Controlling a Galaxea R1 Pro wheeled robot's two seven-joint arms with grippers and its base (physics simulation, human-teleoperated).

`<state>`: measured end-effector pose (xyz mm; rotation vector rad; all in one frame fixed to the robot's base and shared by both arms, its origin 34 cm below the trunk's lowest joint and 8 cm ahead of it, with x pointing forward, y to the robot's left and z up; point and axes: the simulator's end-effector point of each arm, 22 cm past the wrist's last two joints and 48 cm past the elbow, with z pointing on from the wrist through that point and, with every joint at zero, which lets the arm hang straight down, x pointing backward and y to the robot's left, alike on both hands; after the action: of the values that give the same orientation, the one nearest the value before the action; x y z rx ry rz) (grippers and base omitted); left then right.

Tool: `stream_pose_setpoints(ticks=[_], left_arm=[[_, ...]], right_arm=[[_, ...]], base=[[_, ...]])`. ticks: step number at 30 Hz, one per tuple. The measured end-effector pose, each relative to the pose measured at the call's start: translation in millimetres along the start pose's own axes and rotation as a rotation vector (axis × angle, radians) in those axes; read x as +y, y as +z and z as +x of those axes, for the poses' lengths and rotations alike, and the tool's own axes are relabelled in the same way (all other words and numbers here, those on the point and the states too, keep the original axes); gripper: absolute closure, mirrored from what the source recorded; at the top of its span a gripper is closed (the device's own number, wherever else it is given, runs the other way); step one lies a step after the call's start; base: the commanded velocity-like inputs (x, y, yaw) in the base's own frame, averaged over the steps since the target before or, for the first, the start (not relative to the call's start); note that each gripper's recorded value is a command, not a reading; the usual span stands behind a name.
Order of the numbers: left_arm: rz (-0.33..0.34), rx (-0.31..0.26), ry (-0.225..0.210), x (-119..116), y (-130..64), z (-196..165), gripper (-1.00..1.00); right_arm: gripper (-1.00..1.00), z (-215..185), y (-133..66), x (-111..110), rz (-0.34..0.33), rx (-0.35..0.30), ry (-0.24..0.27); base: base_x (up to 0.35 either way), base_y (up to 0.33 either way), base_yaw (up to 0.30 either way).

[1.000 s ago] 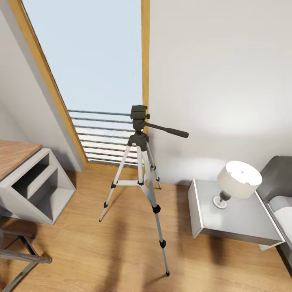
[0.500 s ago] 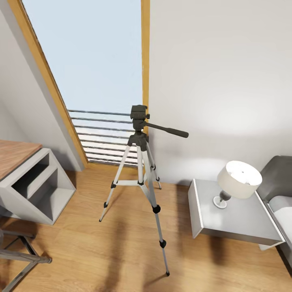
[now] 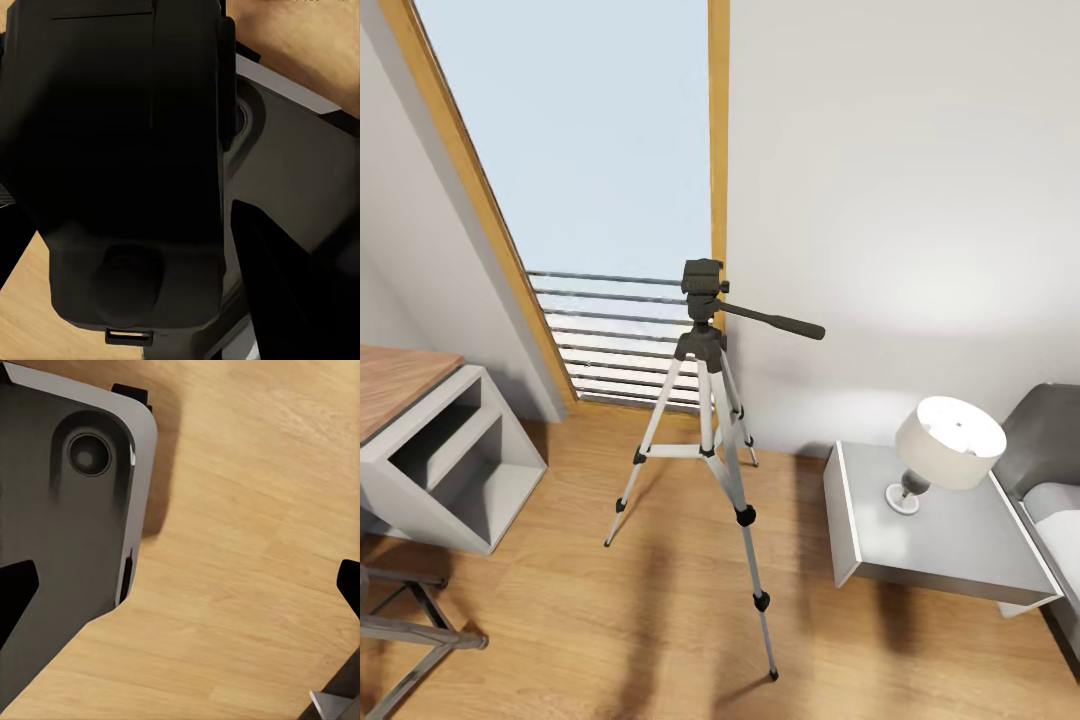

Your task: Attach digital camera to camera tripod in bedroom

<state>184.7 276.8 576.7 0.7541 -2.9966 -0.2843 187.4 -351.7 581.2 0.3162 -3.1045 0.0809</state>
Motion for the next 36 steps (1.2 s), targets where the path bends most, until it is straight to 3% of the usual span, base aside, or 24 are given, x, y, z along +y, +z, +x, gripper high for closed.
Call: stream_pose_setpoints(ticks=[6, 8, 11, 17, 19, 24, 28, 30, 33, 36], left_arm=[[-0.002, 0.000, -0.023, 1.3, 0.4, -2.8, 1.00], [0.000, 0.002, -0.065, 1.6, 0.6, -3.8, 1.00], [-0.001, 0.000, -0.077, 2.0, 0.7, -4.9, 1.00], [0.001, -0.001, -0.085, 0.9, 0.6, -5.8, 1.00], [0.008, -0.040, -0.082, 3.3, 1.8, -29.1, 1.00], [0.038, -0.058, -0.088, -8.1, 0.5, -47.4, 1.00], [0.042, -0.061, -0.089, -10.2, 0.1, -50.7, 1.00], [0.040, -0.063, -0.090, -10.1, 0.0, -51.3, 1.00], [0.039, -0.068, -0.091, -9.5, -0.1, -53.7, 1.00], [0.040, -0.072, -0.091, -10.3, -0.3, -55.3, 1.00]], right_arm=[[-1.00, 0.1, 0.1, 1.1, -0.002, 0.001, 0.001], [-1.00, 0.3, 0.1, 1.0, -0.001, 0.002, 0.001], [-1.00, 0.4, 0.1, 1.0, -0.001, 0.003, 0.001], [-1.00, 0.4, 0.1, 0.9, 0.000, 0.003, 0.002], [-1.00, 0.1, 0.0, -1.4, 0.003, 0.001, -0.010], [-1.00, -13.5, 0.8, -1.0, 0.001, -0.025, -0.013], [-1.00, -51.8, 1.4, 0.6, -0.001, -0.089, -0.015], [-1.00, -94.0, -1.5, 1.0, 0.004, -0.134, -0.016], [-1.00, -160.4, -15.1, 10.3, -0.001, -0.191, -0.014], [-1.00, -195.3, -27.6, 17.6, -0.010, -0.216, -0.007]], base=[[0.000, 0.000, 0.000], [0.000, 0.000, 0.000], [0.000, 0.000, 0.000], [0.000, 0.000, 0.000], [0.000, 0.000, 0.000], [0.000, 0.000, 0.000], [0.000, 0.000, 0.000], [0.000, 0.000, 0.000], [0.000, 0.000, 0.000], [0.000, 0.000, 0.000]])
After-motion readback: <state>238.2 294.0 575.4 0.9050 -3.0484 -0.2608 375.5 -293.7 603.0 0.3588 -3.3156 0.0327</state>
